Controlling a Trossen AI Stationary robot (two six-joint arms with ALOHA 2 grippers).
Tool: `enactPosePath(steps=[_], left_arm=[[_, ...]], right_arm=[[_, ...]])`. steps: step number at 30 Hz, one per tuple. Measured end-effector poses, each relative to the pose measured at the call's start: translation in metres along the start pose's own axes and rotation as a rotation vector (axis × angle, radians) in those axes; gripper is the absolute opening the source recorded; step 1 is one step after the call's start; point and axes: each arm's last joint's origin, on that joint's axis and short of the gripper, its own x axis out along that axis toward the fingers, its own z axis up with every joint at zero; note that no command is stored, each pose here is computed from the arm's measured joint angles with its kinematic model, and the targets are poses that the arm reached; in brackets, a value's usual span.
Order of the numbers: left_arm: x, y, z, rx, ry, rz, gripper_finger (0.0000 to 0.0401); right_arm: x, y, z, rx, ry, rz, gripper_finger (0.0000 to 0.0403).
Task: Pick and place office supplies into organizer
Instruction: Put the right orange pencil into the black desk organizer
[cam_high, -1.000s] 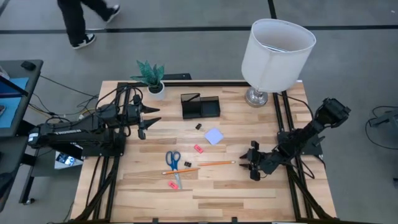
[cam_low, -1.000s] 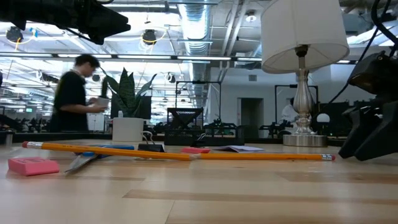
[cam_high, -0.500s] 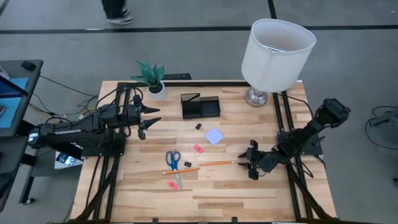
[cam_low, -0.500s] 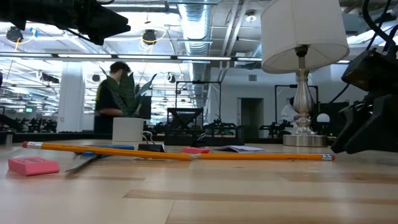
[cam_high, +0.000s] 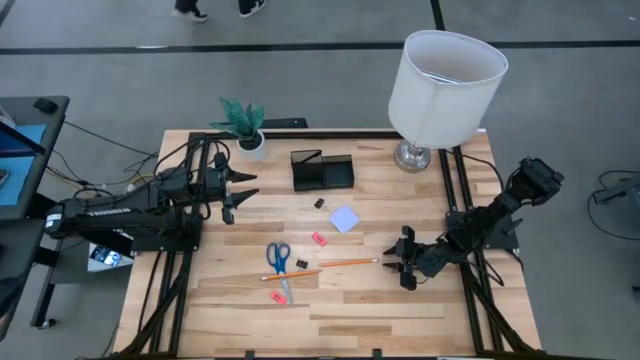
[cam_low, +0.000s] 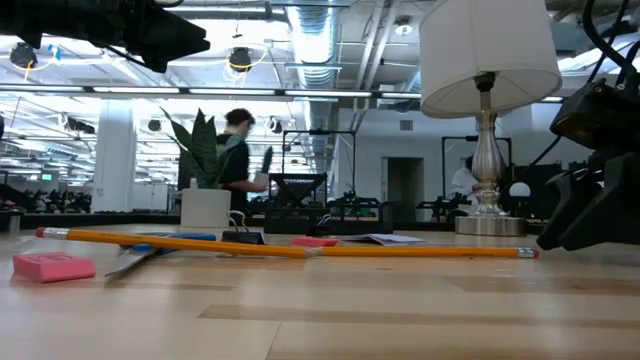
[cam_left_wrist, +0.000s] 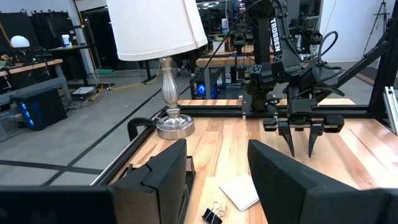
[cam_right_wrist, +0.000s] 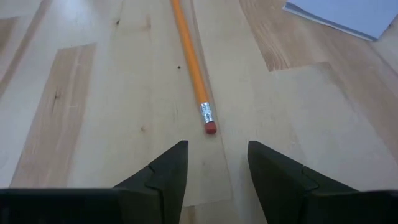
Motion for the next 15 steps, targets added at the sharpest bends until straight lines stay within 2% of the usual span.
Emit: enactPosePath(steps=[15], left_arm=[[0.000, 0.000, -0.002, 0.000, 0.020, -0.002, 0.0165]], right_arm=[[0.019, 0.008, 0.005, -0.020, 0.022, -0.052, 0.0163]])
